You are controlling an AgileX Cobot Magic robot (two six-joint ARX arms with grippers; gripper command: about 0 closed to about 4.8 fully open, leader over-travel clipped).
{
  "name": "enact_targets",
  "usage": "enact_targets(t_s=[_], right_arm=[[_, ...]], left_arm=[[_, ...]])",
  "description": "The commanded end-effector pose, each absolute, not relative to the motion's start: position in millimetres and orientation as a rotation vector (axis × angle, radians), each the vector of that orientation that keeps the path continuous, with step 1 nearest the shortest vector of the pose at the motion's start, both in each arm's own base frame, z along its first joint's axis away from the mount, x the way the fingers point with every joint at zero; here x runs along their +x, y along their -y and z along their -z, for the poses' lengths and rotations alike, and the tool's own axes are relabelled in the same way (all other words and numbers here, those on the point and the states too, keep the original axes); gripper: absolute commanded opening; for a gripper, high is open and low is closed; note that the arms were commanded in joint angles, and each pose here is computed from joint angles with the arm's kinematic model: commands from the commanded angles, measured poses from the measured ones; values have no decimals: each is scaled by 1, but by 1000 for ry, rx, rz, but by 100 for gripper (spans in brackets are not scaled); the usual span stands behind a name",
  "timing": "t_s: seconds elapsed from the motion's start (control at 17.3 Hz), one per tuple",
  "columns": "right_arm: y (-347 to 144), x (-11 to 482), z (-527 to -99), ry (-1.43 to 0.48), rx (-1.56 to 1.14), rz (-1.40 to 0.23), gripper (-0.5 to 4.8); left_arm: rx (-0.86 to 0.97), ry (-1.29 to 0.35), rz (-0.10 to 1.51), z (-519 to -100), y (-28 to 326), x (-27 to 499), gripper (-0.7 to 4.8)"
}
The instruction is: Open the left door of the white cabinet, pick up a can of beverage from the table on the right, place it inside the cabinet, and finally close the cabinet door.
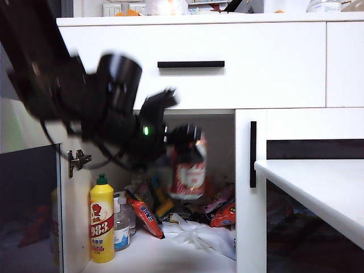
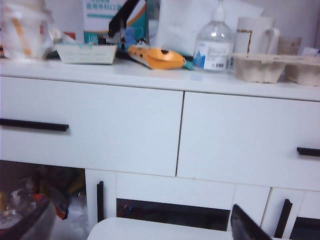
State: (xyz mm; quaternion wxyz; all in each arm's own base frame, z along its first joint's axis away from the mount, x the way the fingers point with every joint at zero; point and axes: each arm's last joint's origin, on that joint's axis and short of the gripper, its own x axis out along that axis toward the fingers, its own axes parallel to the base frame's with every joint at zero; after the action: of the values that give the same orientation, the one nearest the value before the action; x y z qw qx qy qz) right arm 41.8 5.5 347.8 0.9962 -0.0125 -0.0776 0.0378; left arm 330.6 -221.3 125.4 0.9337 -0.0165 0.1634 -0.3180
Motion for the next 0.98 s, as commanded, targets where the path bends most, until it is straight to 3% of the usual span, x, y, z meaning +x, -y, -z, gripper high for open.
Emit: enact_targets(t_s=[0.06,0.29,0.4,0.58,0.81,0.98], right_arm=[[-6,43,-350,164,-20,-83,479],[-9,51,-349,131,-28,-110,479],[-10,55,-349,124,-29,-110,479],[-10,55,-349,124,-29,-111,479],[-10,55,-349,125,-30,-129,479],[-11,57,-349,115,-33,-144,479]], left_arm=[[-101,-194,585,-139,222,362,-3],[-143,-187,535,-151,226,408,-1],[-130,-209,530,-141,235,427,55],[-62,-195,496,-136,221,438,55],[-84,-222,403,-117,172,465,55],[-96,-212,432,-98,170,491,57]])
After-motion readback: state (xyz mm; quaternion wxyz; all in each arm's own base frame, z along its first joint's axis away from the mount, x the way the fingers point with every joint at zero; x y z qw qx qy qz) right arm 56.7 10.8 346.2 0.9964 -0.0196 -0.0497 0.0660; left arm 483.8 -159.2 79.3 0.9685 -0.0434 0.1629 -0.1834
